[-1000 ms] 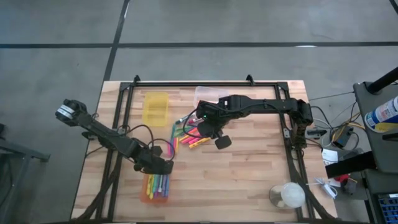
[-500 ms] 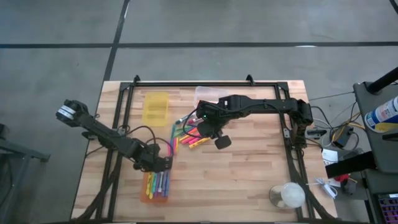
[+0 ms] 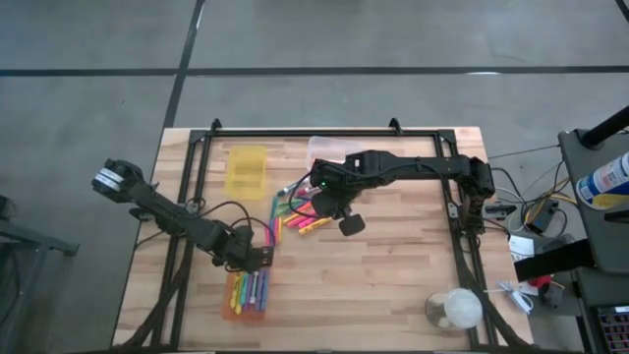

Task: Pick & Place Markers
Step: Put the green marker from the orange bin into the transparent bin

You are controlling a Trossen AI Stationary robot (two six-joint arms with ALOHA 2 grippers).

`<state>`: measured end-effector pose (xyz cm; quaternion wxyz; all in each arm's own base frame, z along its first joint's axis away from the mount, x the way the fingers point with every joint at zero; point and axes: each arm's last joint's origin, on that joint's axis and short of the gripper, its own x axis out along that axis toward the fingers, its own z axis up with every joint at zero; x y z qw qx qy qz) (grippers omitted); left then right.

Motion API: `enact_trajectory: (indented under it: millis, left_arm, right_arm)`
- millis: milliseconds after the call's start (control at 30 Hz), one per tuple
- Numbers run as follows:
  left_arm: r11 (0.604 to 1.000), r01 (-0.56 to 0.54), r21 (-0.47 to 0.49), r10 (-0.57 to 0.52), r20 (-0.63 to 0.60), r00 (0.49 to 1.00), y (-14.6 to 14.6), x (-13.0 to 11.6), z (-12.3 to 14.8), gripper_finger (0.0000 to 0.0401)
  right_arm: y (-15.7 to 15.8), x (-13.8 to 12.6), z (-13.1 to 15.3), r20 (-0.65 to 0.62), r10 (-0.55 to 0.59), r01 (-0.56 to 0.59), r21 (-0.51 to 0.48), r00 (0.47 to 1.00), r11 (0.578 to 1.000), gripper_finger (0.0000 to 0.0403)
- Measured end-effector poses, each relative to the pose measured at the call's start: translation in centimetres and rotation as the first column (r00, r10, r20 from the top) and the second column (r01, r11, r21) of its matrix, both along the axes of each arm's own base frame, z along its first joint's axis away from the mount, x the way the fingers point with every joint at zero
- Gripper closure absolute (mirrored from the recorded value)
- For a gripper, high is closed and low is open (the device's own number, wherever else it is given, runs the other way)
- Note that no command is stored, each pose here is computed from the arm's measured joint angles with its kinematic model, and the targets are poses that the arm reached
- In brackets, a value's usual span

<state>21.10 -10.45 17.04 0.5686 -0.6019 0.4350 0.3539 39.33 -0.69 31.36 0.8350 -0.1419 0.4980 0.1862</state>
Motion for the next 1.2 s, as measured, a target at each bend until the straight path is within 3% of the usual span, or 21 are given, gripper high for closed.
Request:
enact_trajectory:
  millis: [633, 767, 967, 1200]
  left_arm:
    - [0.998, 0.056, 0.01, -0.055, -0.079, 0.995, -0.3, 1.2, -2.1, 0.0249]
    - [0.997, 0.071, 0.015, -0.069, -0.064, 0.996, -0.4, 1.5, -2.0, 0.0275]
    - [0.997, 0.068, 0.019, -0.067, -0.058, 0.996, -0.4, 1.5, -1.9, 0.0352]
    - [0.997, 0.078, 0.018, -0.077, -0.029, 0.997, -0.5, 1.7, -1.0, 0.0356]
  right_arm:
    - [0.0, 0.1, 0.0, 0.004, -0.021, 0.021, 0.01, 1.0, 1.0, 0.0344]
    - [0.0, 0.1, 0.1, 0.008, -0.021, 0.021, 0.01, 1.0, 1.0, 0.0341]
    - [0.0, 0.2, 0.1, 0.016, -0.024, 0.024, 0.011, 1.0, 1.0, 0.0341]
    - [0.0, 0.2, 0.1, 0.016, -0.024, 0.024, 0.011, 1.0, 1.0, 0.0343]
